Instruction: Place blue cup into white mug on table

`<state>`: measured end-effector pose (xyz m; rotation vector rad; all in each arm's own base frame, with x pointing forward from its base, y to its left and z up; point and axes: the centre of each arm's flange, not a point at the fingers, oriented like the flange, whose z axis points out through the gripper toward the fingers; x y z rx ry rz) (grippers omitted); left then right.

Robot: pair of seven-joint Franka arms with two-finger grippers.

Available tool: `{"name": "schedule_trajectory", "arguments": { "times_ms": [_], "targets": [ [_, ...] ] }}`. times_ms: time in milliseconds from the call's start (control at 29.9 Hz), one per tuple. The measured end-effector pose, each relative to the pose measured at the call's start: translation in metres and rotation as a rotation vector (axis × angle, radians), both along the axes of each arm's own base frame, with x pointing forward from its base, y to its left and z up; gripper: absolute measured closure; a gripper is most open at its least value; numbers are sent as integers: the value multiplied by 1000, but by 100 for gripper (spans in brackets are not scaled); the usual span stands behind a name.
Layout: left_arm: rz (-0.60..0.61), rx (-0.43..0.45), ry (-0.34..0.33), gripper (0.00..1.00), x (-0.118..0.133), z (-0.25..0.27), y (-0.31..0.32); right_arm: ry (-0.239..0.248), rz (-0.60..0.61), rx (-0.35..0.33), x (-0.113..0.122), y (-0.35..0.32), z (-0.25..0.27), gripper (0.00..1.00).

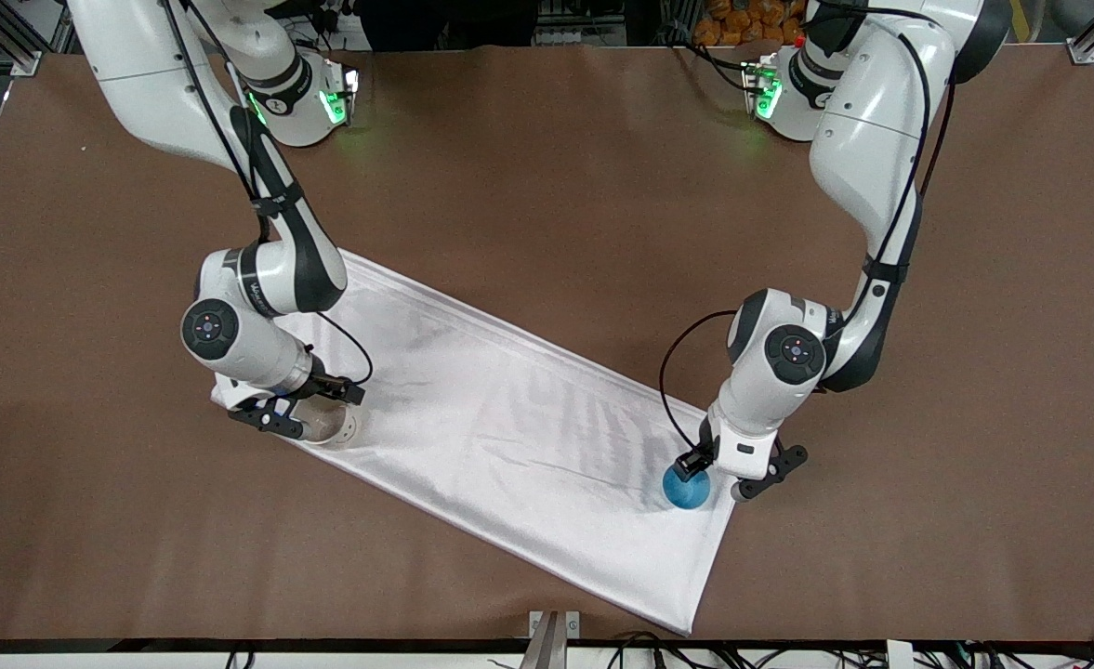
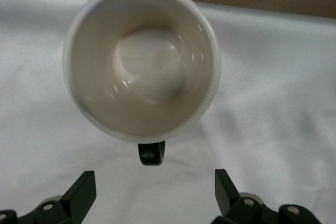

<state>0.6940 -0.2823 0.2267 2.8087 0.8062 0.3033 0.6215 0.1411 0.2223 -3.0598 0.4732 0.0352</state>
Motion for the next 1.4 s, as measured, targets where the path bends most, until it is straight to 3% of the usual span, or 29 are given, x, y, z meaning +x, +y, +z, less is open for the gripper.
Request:
{"name": "schedule_trajectory", "arguments": {
  "times_ms": [234,267,401,468,768,1403],
  "targets": [
    [12,-5,0,72,-1,-4,-3,-14,-1,2,8,0,3,2],
    [12,-5,0,81,-1,-4,-3,-15,-1,3,9,0,3,4],
    [13,-4,-1,97,-1,-4,-2,-17,1,3,11,1,4,24],
    [13,-4,-1,96,-1,-4,-2,-15,1,4,12,2,5,40],
    [14,-3,-1,96,0,-4,-1,-6,4,4,13,3,7,80],
    [23,-9,-22,96,7,7,3,96,5,20,29,30,68,81]
  ]
}}
